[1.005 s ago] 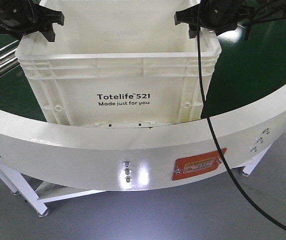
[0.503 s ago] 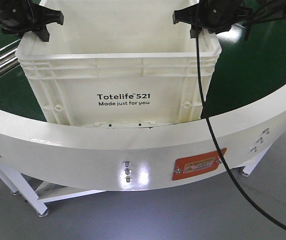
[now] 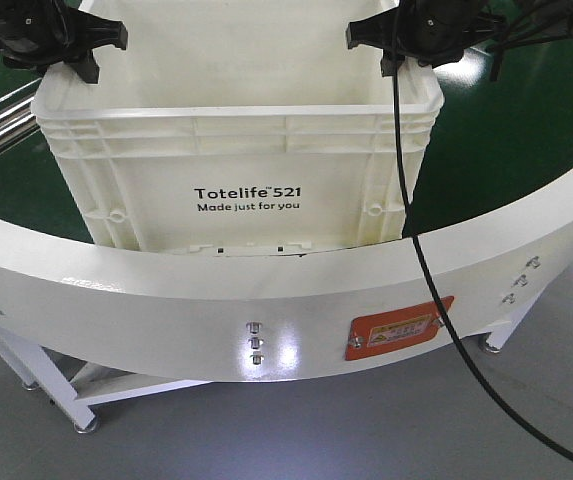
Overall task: Place moving items into box and shelve
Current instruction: 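Close both grippers on the rims and lift the tote off the belt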
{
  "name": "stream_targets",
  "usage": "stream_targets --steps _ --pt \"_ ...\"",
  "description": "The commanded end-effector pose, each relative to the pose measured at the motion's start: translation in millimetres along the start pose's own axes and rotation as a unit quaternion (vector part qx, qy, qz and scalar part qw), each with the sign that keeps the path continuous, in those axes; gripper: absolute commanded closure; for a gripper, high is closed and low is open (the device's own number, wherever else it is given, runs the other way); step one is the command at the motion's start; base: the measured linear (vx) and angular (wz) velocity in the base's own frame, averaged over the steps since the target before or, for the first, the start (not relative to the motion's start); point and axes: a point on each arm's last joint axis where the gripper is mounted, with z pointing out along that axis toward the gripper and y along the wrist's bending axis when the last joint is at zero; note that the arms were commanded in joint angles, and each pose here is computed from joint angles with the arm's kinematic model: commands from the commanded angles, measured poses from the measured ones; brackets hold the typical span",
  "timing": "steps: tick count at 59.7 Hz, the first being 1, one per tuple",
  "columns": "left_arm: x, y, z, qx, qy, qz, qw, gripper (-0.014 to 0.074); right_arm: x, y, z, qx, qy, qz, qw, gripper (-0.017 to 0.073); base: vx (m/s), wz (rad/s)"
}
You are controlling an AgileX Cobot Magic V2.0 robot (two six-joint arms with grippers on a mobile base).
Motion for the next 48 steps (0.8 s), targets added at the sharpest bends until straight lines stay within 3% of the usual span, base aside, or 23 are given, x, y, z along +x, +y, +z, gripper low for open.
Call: stream_targets --steps 1,16,27,40,48 --pt "-13 0.3 -59 0.008 -0.109 0.0 0.994 0.0435 -17 -11.6 -68 0.008 -0.103 -0.006 0.995 0.0426 0.0 0.0" --pt "-8 2.6 -115 0.016 -0.173 -0.003 0.985 0.0435 -18 -16.9 -119 0.003 -0.158 0.0 0.987 0.0426 0.0 0.0" --pt "1 5.3 -157 0.021 -0.216 -0.007 0.976 0.0435 -11 -6.5 -156 -0.006 -0.182 -0.01 0.983 0.0426 0.0 0.0" --pt "20 12.3 -194 0.007 -0.222 -0.052 0.974 0.0435 4 7.1 -181 0.043 -0.169 0.012 0.985 0.0426 0.0 0.0" --pt "39 5.7 -205 0.0 -0.236 -0.036 0.971 0.0435 19 14.7 -192 0.041 -0.174 0.014 0.984 0.0426 0.0 0.0"
